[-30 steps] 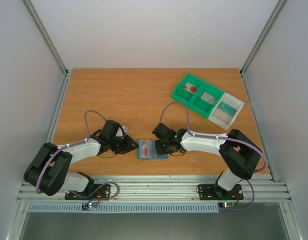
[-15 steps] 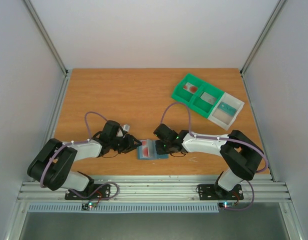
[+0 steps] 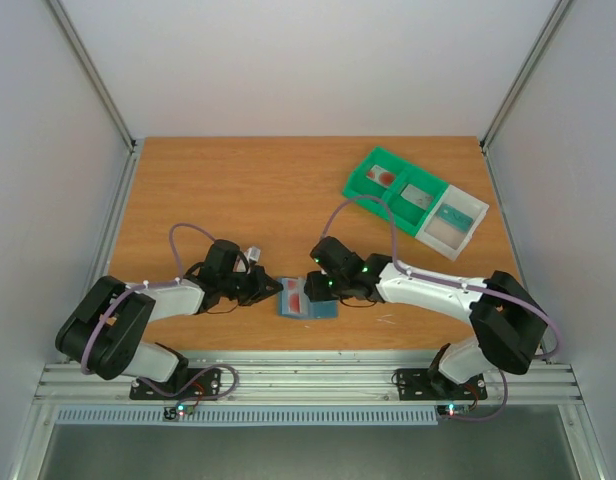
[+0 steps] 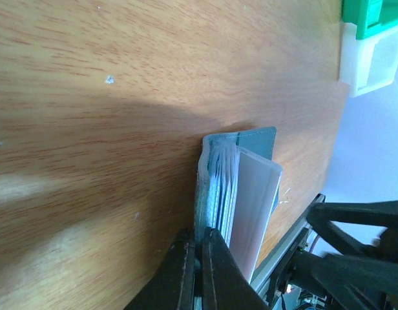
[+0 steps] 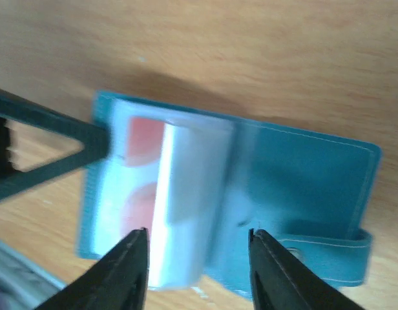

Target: Take the credit cards out of the card holder

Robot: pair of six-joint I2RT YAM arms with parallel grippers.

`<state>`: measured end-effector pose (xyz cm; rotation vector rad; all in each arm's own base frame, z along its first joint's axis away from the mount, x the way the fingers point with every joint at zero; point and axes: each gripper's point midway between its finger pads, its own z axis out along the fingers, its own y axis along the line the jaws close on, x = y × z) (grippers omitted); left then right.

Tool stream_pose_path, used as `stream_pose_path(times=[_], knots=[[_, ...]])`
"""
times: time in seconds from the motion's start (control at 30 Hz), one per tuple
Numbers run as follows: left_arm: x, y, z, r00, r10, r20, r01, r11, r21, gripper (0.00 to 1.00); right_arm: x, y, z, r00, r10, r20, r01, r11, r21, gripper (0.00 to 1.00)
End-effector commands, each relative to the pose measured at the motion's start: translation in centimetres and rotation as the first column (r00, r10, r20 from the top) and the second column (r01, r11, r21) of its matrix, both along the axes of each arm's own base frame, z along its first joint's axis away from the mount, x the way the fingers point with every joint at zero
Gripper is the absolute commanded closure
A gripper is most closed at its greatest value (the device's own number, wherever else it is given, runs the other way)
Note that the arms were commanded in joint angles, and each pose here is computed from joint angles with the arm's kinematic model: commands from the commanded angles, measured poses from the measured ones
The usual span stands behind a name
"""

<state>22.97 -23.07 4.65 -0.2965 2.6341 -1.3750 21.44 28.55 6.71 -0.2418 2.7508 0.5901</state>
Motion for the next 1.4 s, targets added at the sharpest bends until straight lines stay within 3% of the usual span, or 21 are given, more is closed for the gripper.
stream_pose_path(times=[0.0, 0.17, 0.33, 0.53, 0.8, 0.9, 1.1, 1.23, 1.37], knots=[[0.3, -0.4, 1.2, 0.999, -0.009, 0.049, 0.010, 0.999, -0.035, 1.00, 0.2, 2.0, 3.1, 1.000, 0.017, -0.010, -0.016, 0.995, 0.103, 0.53], [0.2, -0.4, 1.3, 0.999, -0.009, 0.046, 0.011, 0.999, -0.036, 1.00, 0.1, 3.4, 2.6, 0.998, 0.032, -0.057, -0.025, 0.993, 0.118, 0.42], [0.1, -0.3, 1.4, 0.999, -0.009, 0.046, 0.011, 0.999, -0.037, 1.00, 0.6, 3.3, 1.2, 0.998, 0.012, -0.061, -0.008, 0.998, 0.066, 0.40], [0.0, -0.1, 1.1, 0.999, -0.004, 0.037, 0.005, 1.000, -0.019, 1.00, 1.1, 2.5, -1.0, 0.997, 0.010, -0.080, -0.014, 0.998, -0.057, 0.44], [-0.4, 0.5, 0.5, 1.000, -0.009, 0.029, 0.008, 1.000, 0.025, 1.00, 1.8, -3.6, -1.8, 0.997, -0.060, 0.038, 0.069, 0.951, -0.302, 0.49], [-0.3, 0.5, 0.5, 1.000, -0.009, 0.027, 0.008, 1.000, 0.028, 0.99, 1.6, -4.8, -1.8, 0.996, -0.067, 0.052, 0.080, 0.938, -0.336, 0.54], [-0.4, 0.6, 0.3, 1.000, -0.007, 0.020, 0.006, 0.999, 0.042, 1.00, 1.2, -3.3, 1.3, 0.996, -0.045, 0.072, 0.059, 0.978, -0.201, 0.58], [-0.4, 0.6, 0.5, 1.000, -0.005, 0.019, 0.004, 0.999, 0.037, 1.00, 0.4, -0.1, 5.0, 0.997, 0.016, 0.071, -0.017, 1.000, 0.013, 0.59], [-0.4, 0.7, 0.6, 1.000, 0.000, 0.022, -0.001, 0.999, 0.040, 1.00, -0.3, 2.9, 7.2, 0.996, 0.071, 0.056, -0.080, 0.980, 0.182, 0.60]])
